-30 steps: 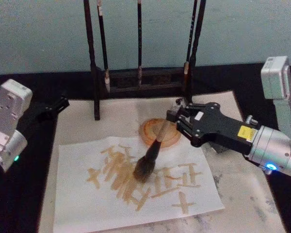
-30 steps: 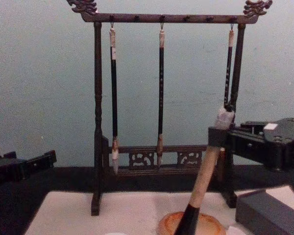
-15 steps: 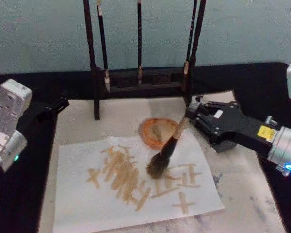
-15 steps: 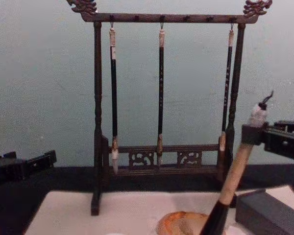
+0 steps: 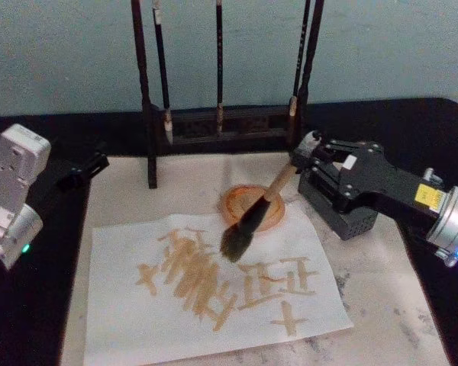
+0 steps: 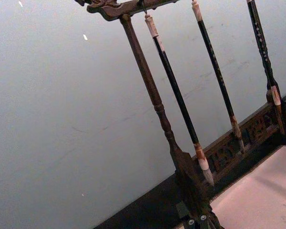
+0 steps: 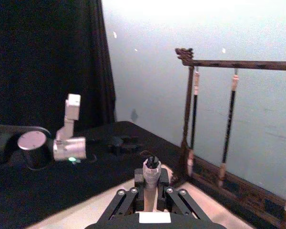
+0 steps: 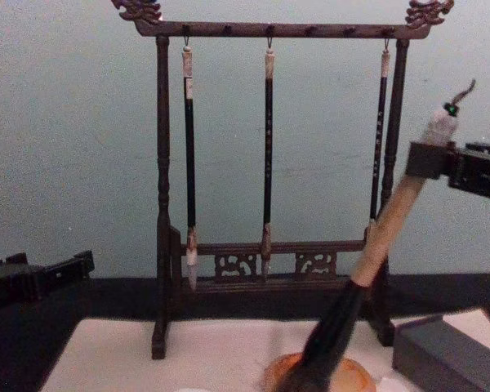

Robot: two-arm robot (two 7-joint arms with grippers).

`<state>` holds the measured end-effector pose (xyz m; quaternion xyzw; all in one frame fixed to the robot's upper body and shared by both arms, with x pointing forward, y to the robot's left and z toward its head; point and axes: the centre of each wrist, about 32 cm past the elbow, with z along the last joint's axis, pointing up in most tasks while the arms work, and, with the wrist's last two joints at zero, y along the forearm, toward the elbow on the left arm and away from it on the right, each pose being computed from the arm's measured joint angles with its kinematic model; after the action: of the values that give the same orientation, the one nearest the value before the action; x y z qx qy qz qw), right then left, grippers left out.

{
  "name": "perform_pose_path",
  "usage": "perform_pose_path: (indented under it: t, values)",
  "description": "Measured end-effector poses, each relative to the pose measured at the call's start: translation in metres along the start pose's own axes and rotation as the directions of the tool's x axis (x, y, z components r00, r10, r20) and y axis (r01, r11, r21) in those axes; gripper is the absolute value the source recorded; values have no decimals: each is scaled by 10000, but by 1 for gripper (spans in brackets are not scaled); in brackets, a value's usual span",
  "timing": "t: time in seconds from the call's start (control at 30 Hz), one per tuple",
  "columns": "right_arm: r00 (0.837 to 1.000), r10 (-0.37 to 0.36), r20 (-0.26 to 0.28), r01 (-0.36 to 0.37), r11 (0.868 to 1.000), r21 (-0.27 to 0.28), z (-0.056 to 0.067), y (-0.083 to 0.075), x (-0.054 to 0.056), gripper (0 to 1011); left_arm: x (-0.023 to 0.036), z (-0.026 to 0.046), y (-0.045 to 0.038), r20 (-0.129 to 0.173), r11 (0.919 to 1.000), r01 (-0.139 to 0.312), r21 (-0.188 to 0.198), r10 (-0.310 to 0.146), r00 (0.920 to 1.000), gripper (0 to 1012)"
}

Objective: Pick up the brush from the inkstone, write on the paper, then place the brush back to its original position.

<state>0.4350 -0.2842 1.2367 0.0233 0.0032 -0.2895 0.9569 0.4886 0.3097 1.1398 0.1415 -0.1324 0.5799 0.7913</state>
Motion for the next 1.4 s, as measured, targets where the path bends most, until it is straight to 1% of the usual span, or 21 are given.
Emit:
perform_pose_path:
  t: [0.13,0.33,0.53,0.57,0.63,0.73,0.87,0.97,1.07,1.3,1.33,1.4]
  values:
    - [9994,325,-152,-323,9994,160,-20,79,-17,170,0,0,0,0,10000,0,0,0,10000,1002]
    - [9979,577,-290,-573,9982,156,-65,161,-40,170,0,0,0,0,10000,0,0,0,10000,1002]
    - [9961,739,-491,-745,9972,-110,-171,238,-63,170,0,0,0,0,10000,0,-1,0,10000,1002]
    - [9961,739,-491,-745,9972,-110,-171,238,-63,170,0,0,0,0,10000,0,-1,0,10000,1002]
    - [9955,749,-579,-763,9968,-221,-219,246,-62,170,0,0,0,0,10000,0,0,0,10000,1002]
    - [9953,732,-639,-751,9968,-291,-250,243,-60,170,0,0,0,0,10000,-1,-1,1,10000,1002]
    - [9949,640,-779,-672,9970,-394,-310,215,-50,170,0,0,0,0,10000,-1,-1,1,10000,1002]
    - [9951,456,-883,-496,9978,-436,-349,155,-27,170,0,0,0,0,10000,0,0,0,10000,1002]
    - [9951,335,-933,-375,9984,-412,-360,106,-14,170,0,0,0,1,10000,0,0,0,10000,1002]
    - [9948,-158,-1007,136,9997,-224,-348,-82,38,170,0,0,0,0,10000,0,0,0,10000,1000]
    - [9948,-158,-1007,136,9997,-224,-348,-82,38,170,0,0,0,0,10000,0,-1,0,10000,1002]
    - [9944,-323,-1006,308,9994,-166,-339,-156,46,170,0,0,0,0,10000,1,-1,-1,10000,1002]
